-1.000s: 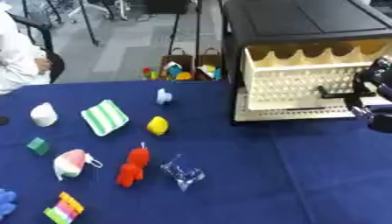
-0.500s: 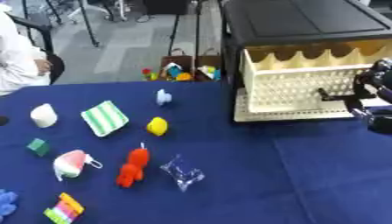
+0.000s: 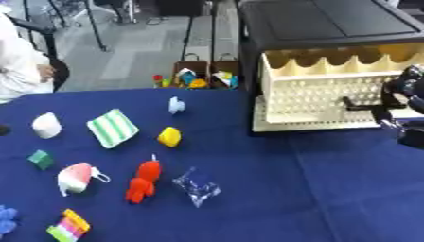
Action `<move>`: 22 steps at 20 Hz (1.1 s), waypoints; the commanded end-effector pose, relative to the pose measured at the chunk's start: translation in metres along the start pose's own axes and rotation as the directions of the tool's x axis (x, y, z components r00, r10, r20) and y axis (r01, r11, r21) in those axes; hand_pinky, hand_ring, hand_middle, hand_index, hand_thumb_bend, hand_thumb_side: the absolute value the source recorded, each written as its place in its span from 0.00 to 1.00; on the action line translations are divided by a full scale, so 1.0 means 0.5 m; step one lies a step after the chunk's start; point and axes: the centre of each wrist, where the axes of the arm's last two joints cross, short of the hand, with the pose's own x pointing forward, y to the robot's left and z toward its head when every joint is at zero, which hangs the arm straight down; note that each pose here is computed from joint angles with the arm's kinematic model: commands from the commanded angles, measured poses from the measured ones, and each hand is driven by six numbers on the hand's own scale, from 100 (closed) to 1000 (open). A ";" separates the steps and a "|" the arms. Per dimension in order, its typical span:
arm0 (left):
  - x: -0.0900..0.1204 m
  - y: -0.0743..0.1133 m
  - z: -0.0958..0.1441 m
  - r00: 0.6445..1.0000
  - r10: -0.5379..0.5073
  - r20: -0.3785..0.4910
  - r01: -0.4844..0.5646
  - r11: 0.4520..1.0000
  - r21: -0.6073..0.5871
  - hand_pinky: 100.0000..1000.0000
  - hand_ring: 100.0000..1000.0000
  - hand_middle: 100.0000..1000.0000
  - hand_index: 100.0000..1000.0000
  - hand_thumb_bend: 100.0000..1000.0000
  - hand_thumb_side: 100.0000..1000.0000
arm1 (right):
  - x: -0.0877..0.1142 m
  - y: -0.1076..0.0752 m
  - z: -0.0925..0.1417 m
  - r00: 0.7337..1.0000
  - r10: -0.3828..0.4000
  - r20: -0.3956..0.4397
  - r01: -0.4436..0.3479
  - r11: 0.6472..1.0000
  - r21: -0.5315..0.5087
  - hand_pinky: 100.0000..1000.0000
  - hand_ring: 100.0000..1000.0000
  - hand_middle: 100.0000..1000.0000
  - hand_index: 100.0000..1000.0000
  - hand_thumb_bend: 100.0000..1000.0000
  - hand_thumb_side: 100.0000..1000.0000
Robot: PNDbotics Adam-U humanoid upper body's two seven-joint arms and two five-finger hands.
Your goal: Pick up objects from table and place into drawer.
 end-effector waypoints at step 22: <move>0.008 0.008 -0.010 1.000 -0.013 0.021 0.013 1.000 -0.005 0.57 0.76 0.71 0.88 0.00 0.90 | -0.002 -0.021 0.017 0.998 0.055 -0.007 -0.055 0.998 0.001 0.00 0.00 0.00 0.29 0.05 0.06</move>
